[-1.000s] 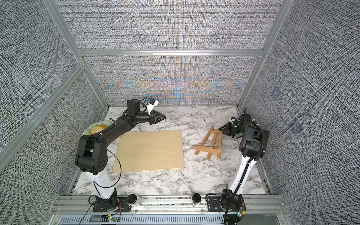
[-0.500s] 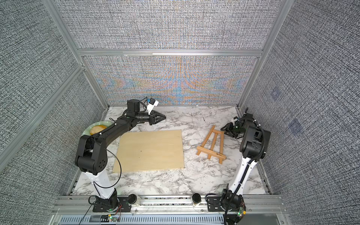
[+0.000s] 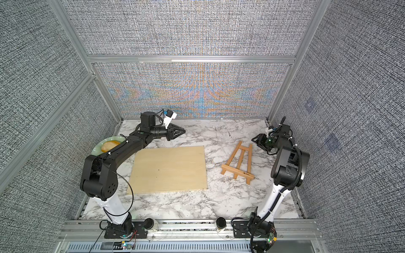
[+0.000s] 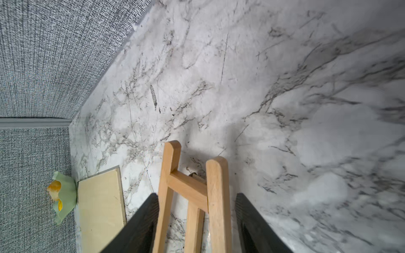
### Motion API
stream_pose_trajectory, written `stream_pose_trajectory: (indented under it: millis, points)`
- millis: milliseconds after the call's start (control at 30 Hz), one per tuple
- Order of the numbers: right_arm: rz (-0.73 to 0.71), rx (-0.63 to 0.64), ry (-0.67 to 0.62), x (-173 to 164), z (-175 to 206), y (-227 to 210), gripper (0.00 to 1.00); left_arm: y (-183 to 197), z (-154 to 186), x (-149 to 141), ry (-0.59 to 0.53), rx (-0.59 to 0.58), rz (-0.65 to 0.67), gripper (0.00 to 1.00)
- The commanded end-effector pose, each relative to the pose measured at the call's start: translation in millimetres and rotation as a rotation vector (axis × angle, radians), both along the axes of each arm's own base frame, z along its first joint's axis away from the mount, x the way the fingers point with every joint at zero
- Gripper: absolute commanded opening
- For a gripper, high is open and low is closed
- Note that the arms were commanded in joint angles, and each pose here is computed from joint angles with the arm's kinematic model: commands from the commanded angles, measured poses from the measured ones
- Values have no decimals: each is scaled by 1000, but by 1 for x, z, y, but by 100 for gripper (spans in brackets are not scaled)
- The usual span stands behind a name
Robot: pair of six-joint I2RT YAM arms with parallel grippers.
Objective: Disassemble the easel
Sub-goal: Place the easel at the center of the board, then reset both arms
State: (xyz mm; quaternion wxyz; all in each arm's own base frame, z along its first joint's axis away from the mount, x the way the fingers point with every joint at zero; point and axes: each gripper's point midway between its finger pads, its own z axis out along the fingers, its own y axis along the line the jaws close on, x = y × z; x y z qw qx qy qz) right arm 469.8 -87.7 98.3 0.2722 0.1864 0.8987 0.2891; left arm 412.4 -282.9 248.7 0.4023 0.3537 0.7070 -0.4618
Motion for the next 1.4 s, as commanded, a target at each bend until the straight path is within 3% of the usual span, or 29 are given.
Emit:
stream_pose_trajectory:
  millis: [0,367,733,867,1000,1200,1367]
  points:
    - [-38,-44,-83,7,25,-6,59,4,9,4,-66,11,35,28]
    - [-44,-181,-266,-13,108,11,60,39,37,12,-166,-14,201,29]
    - [94,-392,-443,-43,168,91,61,104,57,14,-295,19,477,30]
    - [151,-397,-548,-59,182,117,66,133,60,6,-369,36,637,32]
    - [131,-407,-608,-71,174,124,68,164,63,-7,-450,39,809,40]
    - [50,-449,-634,-81,131,114,73,210,38,-17,-434,132,1051,44]
    - [-6,-541,-576,-86,101,101,77,260,14,-31,-413,158,1329,67]
